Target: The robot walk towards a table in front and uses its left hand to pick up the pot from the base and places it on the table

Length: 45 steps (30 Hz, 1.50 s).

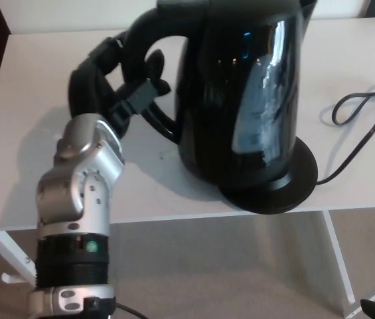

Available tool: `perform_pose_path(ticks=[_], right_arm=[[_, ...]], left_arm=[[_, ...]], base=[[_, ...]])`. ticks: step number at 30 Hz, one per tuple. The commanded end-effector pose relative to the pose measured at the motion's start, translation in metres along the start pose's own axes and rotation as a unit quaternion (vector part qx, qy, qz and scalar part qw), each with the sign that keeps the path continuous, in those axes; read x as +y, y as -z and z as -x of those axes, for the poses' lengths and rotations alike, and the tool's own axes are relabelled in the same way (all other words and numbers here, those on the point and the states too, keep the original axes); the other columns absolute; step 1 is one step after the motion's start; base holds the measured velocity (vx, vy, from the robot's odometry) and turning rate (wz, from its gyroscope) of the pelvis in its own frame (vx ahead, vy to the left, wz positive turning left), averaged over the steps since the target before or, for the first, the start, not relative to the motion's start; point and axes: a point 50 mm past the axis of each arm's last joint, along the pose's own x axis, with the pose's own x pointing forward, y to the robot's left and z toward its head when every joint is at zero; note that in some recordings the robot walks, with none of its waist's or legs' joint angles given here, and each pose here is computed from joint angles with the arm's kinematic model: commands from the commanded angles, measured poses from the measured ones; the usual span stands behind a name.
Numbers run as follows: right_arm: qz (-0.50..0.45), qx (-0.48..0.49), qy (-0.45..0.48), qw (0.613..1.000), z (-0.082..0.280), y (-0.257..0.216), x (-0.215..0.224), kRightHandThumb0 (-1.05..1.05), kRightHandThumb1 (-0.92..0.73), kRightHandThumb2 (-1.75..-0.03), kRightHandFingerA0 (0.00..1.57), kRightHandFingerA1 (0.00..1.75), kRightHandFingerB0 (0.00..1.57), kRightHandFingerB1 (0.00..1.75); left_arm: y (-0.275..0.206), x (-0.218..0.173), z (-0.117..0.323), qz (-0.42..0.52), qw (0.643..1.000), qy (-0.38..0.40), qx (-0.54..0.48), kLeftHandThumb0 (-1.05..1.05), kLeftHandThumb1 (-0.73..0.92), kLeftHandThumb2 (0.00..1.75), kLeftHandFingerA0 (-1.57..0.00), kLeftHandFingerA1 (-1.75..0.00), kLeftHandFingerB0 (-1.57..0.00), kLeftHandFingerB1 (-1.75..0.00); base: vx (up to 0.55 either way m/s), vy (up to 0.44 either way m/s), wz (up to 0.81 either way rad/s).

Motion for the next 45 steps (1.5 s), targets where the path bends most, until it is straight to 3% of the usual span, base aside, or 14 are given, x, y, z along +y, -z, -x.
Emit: perform_pose_path(ticks=[1,8,13,19,23,28,32,39,40,41,42,43,44,45], right_arm=[[0.013,0.003,0.017,1.0,0.003,0.004,-0.007,0.15,-0.92,-0.68,0.29,0.5,0.11,0.37],[0.018,0.008,0.017,1.0,0.002,0.004,-0.008,0.14,-0.92,-0.69,0.28,0.5,0.11,0.38],[0.018,0.013,0.014,1.0,0.003,0.005,-0.008,0.14,-0.92,-0.69,0.28,0.48,0.12,0.37],[0.017,0.014,0.017,1.0,0.003,0.005,-0.009,0.14,-0.92,-0.69,0.29,0.48,0.13,0.37],[0.019,0.018,0.017,1.0,0.003,0.006,-0.01,0.14,-0.92,-0.68,0.28,0.48,0.13,0.37],[0.015,0.013,0.019,1.0,0.005,0.007,-0.008,0.14,-0.92,-0.68,0.27,0.49,0.12,0.39],[0.016,0.014,0.019,1.0,0.005,0.007,-0.009,0.14,-0.92,-0.69,0.3,0.48,0.14,0.38],[0.012,0.01,0.021,1.0,0.004,0.006,-0.009,0.14,-0.92,-0.7,0.3,0.49,0.13,0.38],[0.013,0.011,0.02,1.0,0.004,0.006,-0.009,0.14,-0.92,-0.69,0.3,0.49,0.13,0.37],[0.014,0.011,0.02,1.0,0.003,0.005,-0.009,0.14,-0.92,-0.69,0.3,0.49,0.13,0.37],[0.011,0.011,0.02,1.0,0.003,0.005,-0.01,0.14,-0.92,-0.69,0.29,0.49,0.13,0.38],[0.008,0.011,0.022,1.0,0.002,0.005,-0.01,0.15,-0.92,-0.68,0.28,0.5,0.12,0.39],[0.007,0.012,0.023,1.0,0.002,0.005,-0.01,0.15,-0.92,-0.68,0.28,0.5,0.12,0.39],[0.006,0.012,0.024,1.0,0.002,0.005,-0.01,0.14,-0.92,-0.68,0.28,0.5,0.12,0.39]], left_arm=[[-0.042,-0.043,0.007,0.123,0.99,0.068,-0.022,-0.17,0.86,0.62,-0.74,-1.73,-0.58,-1.01],[-0.066,-0.015,0.008,0.091,0.993,0.056,-0.056,-0.11,0.9,0.64,-0.71,-1.72,-0.64,-1.03],[-0.072,0.02,0.012,0.02,0.995,0.028,-0.094,-0.14,0.84,0.65,-0.74,-1.6,-0.65,-0.93],[-0.072,0.048,0.016,-0.074,0.989,0.012,-0.129,-0.17,0.88,0.65,-0.75,-1.58,-0.61,-0.97],[-0.068,0.076,0.02,-0.185,0.97,-0.013,-0.16,-0.17,0.85,0.65,-0.87,-1.48,-0.68,-0.9],[-0.067,0.089,0.02,-0.235,0.957,-0.032,-0.168,-0.19,0.82,0.68,-0.88,-1.46,-0.71,-0.87],[-0.066,0.101,0.02,-0.341,0.915,-0.067,-0.204,-0.2,0.83,0.66,-0.99,-1.37,-0.77,-0.83],[-0.06,0.104,0.02,-0.386,0.887,-0.083,-0.238,-0.21,0.83,0.66,-0.98,-1.36,-0.79,-0.78],[-0.058,0.102,0.021,-0.404,0.88,-0.079,-0.238,-0.28,0.83,0.66,-1.0,-1.19,-0.81,-0.55],[-0.058,0.102,0.021,-0.412,0.876,-0.078,-0.239,-0.28,0.83,0.66,-1.0,-1.19,-0.81,-0.55],[-0.056,0.101,0.022,-0.403,0.886,-0.049,-0.223,-0.38,0.73,0.62,-0.99,-0.68,-0.5,-0.36],[-0.054,0.099,0.023,-0.406,0.894,0.002,-0.188,-0.62,0.57,0.59,-0.2,-0.29,-0.04,-0.2],[-0.052,0.097,0.023,-0.412,0.897,0.053,-0.15,-0.62,0.57,0.59,-0.2,-0.29,-0.04,-0.2],[-0.051,0.096,0.023,-0.421,0.894,0.074,-0.135,-0.74,0.48,0.81,-0.05,-0.14,0.0,-0.09]], base=[[0.0,0.0,0.0],[0.0,0.0,0.0],[0.0,0.0,0.0],[0.0,0.0,0.0],[0.0,0.0,0.0],[0.0,0.0,0.0],[0.0,0.0,0.0],[0.0,0.0,0.0],[0.0,0.0,0.0],[0.0,0.0,0.0],[0.0,0.0,0.0],[0.0,0.0,0.0],[0.0,0.0,0.0],[0.0,0.0,0.0]])
